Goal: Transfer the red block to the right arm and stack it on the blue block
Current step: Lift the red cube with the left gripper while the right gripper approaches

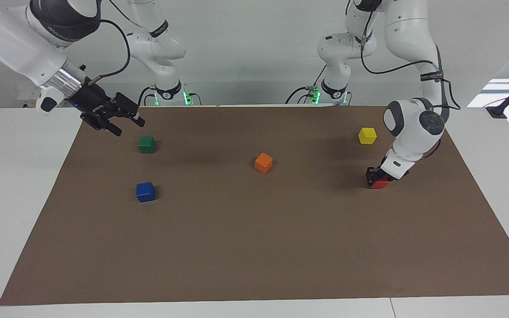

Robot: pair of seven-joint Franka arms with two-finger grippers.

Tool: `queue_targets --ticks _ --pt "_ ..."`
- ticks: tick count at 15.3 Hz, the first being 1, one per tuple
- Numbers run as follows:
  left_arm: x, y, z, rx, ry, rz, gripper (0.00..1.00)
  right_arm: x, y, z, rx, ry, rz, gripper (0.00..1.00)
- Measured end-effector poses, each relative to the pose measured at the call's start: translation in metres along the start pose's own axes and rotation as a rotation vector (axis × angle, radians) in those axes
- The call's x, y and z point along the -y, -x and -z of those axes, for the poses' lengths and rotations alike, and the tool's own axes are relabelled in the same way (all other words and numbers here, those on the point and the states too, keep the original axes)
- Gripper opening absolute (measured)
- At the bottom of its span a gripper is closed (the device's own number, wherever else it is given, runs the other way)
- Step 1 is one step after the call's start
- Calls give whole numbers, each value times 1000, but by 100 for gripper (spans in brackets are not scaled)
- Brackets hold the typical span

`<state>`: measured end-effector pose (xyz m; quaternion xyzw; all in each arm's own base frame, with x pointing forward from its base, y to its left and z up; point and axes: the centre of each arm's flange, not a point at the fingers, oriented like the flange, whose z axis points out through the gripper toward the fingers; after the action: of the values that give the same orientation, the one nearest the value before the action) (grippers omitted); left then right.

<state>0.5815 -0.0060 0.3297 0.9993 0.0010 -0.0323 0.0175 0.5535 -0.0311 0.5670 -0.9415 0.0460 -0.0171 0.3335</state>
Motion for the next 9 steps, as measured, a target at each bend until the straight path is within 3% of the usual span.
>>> queue_targets --ticks 3,6,9 --pt "-17 -8 60 81 81 205 55 -7 -11 -16 -32 -258 27 100" --pt "-50 -8 127 166 270 435 55 -5 -11 -38 -30 -423 78 100" --pt "-97 8 176 257 387 636 55 -27 -4 -81 10 -602 92 100"
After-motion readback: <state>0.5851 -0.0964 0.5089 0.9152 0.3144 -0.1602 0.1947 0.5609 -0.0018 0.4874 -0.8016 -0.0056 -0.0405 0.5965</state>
